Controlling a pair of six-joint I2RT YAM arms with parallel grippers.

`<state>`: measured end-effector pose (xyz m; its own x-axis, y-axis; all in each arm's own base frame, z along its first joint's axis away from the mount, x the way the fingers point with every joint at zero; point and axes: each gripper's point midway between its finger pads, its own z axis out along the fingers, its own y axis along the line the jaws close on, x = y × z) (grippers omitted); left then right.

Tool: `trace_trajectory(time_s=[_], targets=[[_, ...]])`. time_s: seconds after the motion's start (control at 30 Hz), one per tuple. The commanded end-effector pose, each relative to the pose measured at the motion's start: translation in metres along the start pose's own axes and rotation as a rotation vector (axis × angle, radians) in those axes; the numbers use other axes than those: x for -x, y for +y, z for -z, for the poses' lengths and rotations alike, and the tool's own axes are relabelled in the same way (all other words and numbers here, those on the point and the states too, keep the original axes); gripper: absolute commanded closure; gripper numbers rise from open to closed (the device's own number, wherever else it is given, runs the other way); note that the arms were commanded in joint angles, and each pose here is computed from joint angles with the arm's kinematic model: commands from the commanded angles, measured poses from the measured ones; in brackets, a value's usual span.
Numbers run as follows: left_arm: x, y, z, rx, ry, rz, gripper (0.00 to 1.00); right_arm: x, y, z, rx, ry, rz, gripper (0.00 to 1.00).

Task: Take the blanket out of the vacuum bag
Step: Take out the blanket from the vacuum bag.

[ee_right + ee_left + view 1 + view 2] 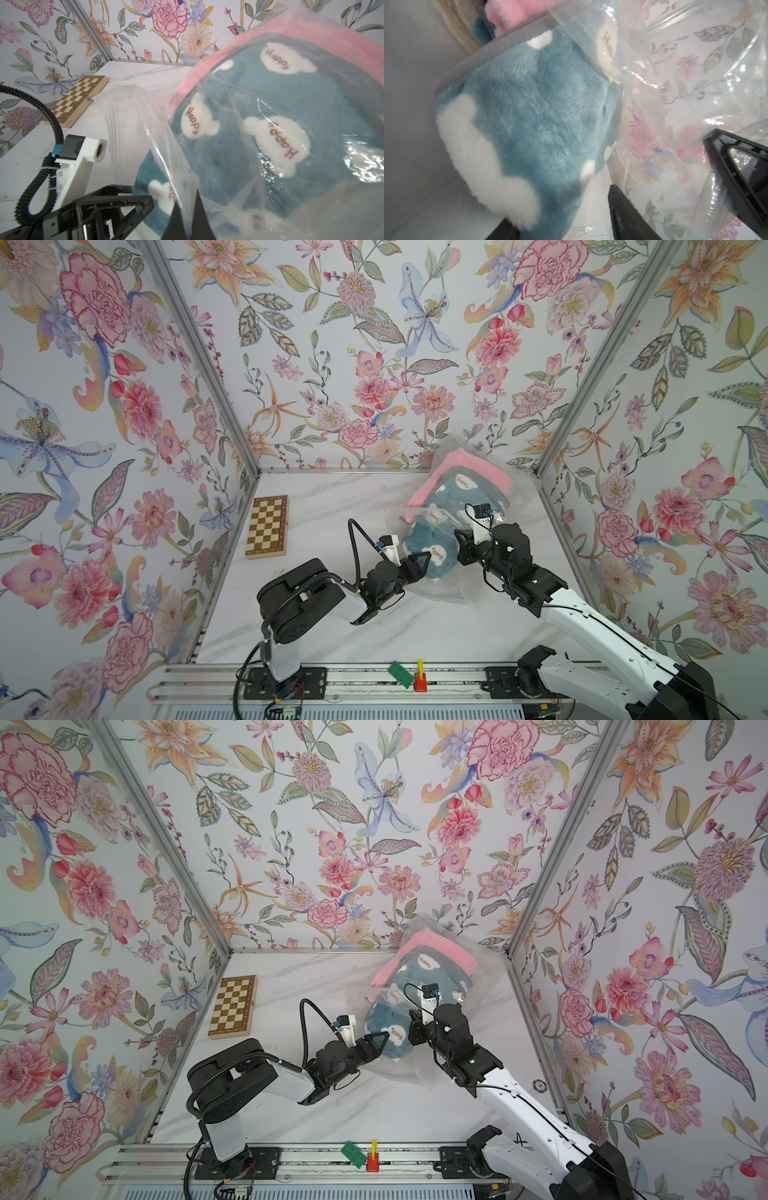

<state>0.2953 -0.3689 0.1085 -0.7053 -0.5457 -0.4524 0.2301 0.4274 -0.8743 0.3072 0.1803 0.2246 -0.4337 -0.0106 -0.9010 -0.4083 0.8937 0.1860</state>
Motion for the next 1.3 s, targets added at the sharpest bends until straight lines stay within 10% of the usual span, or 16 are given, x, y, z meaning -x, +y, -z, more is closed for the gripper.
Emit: trace_trajectory(time_s=[0.0, 0.3, 0.57, 1.27], targets=[[0.001, -0.003, -0.01, -0.013, -0.018, 0.007, 0.39, -0.003, -0.003, -0.001, -0.005, 0.011, -0.016, 1.0], [0.003, -0.01, -0.044, -0.037, -0.036, 0.008, 0.39, -0.003, 0.0, 0.0, 0.012, 0.0, -0.031, 1.0], [0.018, -0.032, -0.043, -0.072, -0.081, -0.037, 1.0, -0.002, -0.003, 0.002, 0.0, -0.007, -0.035, 1.0], [0.052, -0.129, 0.022, -0.056, -0.103, 0.056, 1.0, 0.001, -0.013, -0.002, -0.047, 0.009, -0.032, 1.0]])
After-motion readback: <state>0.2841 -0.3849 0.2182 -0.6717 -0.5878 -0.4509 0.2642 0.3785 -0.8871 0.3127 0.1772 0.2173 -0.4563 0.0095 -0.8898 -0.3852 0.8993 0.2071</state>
